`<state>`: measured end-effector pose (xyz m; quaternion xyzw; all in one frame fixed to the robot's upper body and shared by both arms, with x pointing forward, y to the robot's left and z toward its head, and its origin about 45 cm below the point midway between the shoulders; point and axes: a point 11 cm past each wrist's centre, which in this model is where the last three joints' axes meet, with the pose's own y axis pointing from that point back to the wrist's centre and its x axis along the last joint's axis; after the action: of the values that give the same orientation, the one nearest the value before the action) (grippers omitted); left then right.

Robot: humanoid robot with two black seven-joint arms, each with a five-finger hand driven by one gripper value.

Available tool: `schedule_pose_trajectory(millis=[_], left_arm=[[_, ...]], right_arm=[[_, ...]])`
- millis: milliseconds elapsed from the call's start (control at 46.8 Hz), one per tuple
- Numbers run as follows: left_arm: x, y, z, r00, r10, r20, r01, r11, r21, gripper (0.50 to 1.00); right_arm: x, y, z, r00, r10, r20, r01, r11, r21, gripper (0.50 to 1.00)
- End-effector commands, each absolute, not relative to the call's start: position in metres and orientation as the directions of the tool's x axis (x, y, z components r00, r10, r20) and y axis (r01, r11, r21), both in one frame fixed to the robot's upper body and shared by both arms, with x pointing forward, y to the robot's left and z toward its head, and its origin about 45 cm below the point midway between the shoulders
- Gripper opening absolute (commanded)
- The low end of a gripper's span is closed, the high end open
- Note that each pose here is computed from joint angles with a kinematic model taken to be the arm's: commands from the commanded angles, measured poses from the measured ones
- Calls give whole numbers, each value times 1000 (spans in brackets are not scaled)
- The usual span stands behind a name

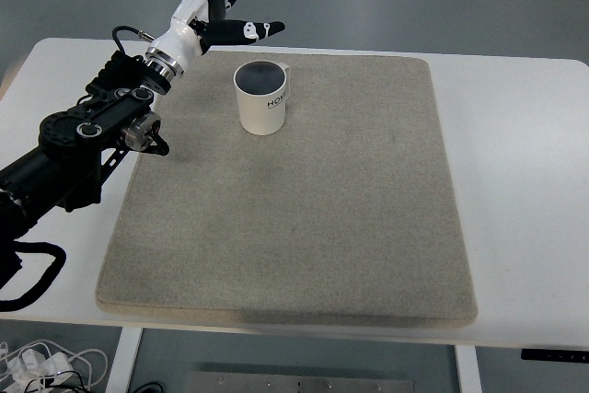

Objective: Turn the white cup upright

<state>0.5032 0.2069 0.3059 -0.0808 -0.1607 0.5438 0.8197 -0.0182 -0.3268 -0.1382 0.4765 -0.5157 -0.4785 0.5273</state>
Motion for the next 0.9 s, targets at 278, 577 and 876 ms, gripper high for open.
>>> schedule_pose_trajectory(millis=[278,577,876], left_arm=[[528,240,360,325,943,-77,-877,270,-399,990],[532,288,362,256,919,-300,-911,125,-392,992],[537,310,323,142,823,-550,-989,97,-110,994]], right_arm=[[-18,-327,-138,10,-996,88,13,88,996,952],[-18,-327,-138,1,-996,88,11,88,996,952],[-18,-327,-138,3,-996,88,12,88,996,952]])
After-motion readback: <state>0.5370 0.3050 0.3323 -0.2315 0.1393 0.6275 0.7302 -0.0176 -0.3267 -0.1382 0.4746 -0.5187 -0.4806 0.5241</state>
